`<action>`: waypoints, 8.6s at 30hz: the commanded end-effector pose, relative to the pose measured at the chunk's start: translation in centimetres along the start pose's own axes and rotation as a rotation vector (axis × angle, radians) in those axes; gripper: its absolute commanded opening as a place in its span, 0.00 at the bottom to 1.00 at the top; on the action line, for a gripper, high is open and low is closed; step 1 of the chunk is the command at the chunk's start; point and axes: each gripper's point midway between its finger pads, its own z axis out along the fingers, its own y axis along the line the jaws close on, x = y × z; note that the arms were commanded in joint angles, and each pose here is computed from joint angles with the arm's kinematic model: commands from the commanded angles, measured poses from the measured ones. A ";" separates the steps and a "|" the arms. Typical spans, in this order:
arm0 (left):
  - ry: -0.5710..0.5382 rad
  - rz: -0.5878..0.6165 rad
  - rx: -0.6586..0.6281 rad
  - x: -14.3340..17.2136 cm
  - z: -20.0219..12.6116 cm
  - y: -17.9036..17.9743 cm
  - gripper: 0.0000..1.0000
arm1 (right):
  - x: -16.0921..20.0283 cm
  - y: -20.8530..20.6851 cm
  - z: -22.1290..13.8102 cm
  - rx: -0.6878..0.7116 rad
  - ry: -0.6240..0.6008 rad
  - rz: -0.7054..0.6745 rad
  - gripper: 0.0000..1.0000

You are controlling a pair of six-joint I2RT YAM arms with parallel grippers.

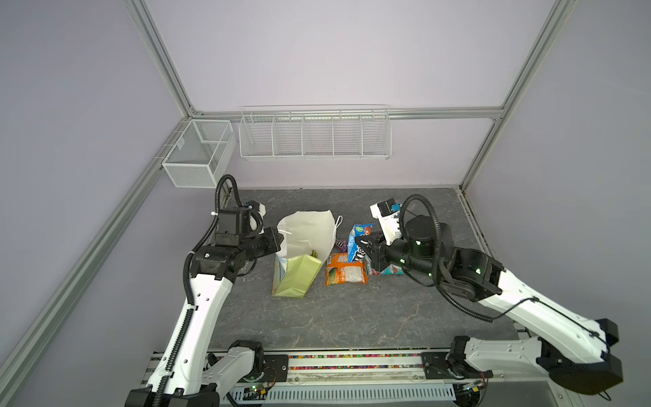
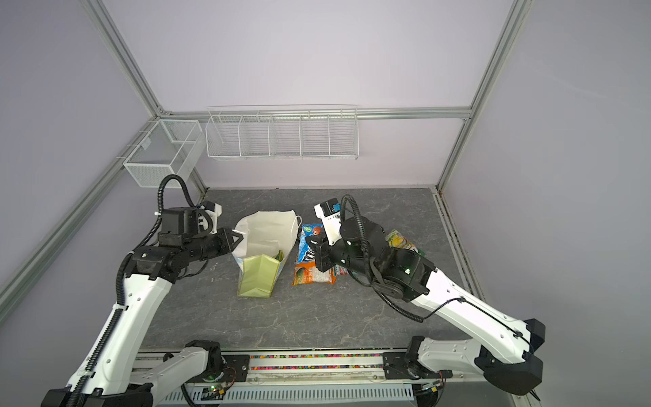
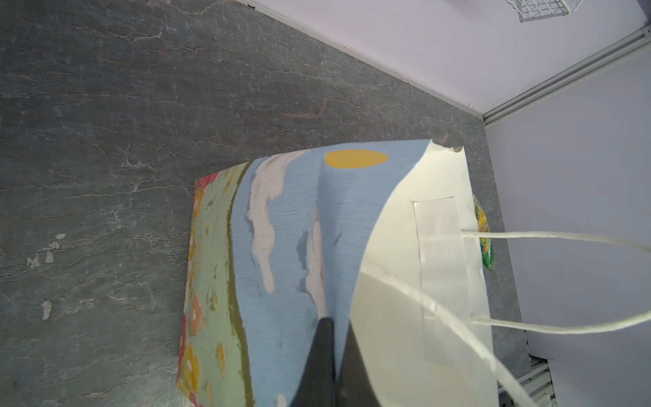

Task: Place the snacks into the paper bag
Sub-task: Place the snack in the paper bag, then pick up the snack.

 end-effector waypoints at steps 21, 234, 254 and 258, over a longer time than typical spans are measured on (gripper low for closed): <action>-0.042 0.045 -0.022 -1.6 -0.7 -0.4 0.00 | -4.6 5.1 5.9 -0.088 -0.021 -0.181 0.08; -0.055 -0.001 0.095 -1.4 -0.8 -2.3 0.00 | 26.3 -44.6 -7.7 0.175 -0.526 1.435 0.44; -0.060 0.002 0.090 -1.5 -1.1 -2.3 0.00 | 24.1 -43.5 -8.2 0.163 -0.545 1.342 0.07; -0.062 0.002 0.094 -1.5 -1.2 -2.4 0.00 | 22.8 -43.0 -8.5 0.141 -0.557 1.315 0.07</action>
